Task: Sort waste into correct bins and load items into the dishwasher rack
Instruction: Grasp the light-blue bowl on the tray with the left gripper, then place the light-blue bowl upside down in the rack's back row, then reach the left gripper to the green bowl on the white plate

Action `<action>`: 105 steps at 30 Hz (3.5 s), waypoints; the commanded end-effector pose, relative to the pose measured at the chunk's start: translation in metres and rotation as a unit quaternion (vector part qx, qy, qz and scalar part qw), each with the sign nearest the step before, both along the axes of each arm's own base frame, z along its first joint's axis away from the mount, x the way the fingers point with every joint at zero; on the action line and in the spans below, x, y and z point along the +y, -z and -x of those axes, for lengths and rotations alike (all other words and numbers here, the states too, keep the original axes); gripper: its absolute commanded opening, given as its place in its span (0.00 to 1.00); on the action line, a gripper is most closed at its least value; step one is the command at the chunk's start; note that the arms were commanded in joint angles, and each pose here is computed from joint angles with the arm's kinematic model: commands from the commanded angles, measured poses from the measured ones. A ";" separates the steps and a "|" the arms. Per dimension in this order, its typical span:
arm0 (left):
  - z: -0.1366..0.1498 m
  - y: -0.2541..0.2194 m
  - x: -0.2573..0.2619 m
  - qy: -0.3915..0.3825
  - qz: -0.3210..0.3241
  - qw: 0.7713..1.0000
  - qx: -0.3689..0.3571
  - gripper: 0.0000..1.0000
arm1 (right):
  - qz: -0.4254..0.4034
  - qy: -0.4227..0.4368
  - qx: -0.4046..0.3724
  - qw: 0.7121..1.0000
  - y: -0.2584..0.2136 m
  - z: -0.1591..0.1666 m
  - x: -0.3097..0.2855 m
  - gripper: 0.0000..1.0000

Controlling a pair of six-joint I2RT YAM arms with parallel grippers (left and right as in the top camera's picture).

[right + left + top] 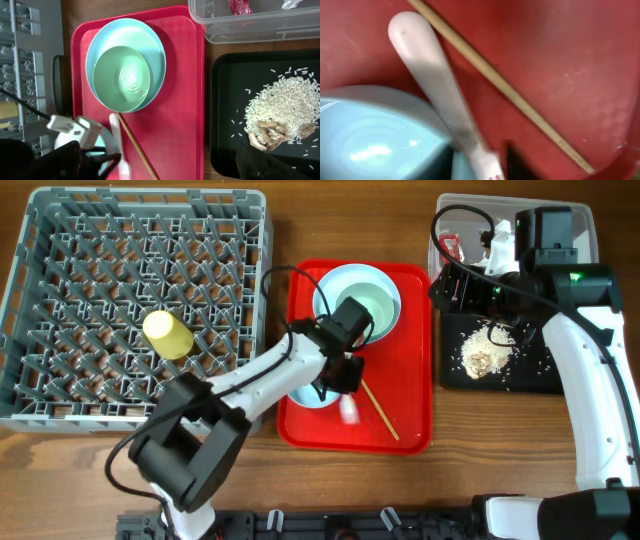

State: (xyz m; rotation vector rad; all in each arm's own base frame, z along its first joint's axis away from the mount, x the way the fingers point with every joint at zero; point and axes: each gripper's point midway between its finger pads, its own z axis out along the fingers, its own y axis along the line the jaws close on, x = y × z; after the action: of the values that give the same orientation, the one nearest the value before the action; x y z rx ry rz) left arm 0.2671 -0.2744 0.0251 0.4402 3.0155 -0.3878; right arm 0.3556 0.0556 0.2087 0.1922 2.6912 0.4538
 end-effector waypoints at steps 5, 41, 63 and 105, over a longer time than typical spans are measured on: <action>-0.007 -0.010 -0.001 -0.004 0.004 1.000 -0.016 0.04 | 0.002 0.008 -0.005 1.000 -0.004 -0.001 -0.003 1.00; -0.256 -0.263 0.212 -0.085 0.407 0.847 -0.332 0.04 | 0.003 0.007 -0.002 1.000 -0.004 0.001 -0.002 1.00; -0.263 -0.146 0.311 -0.186 0.523 0.812 -0.179 0.04 | 0.003 0.007 0.003 1.000 -0.003 0.003 -0.002 1.00; -0.209 -0.148 0.205 -0.243 0.156 0.945 -0.155 1.00 | 0.087 0.214 0.031 0.972 0.006 0.006 -0.081 1.00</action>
State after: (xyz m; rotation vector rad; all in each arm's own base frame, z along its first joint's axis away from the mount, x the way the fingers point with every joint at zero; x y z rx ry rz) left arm 0.4809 -0.0256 0.1844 -0.3767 2.4783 -0.8668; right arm 0.3502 0.0097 0.1987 0.5013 2.7007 0.1874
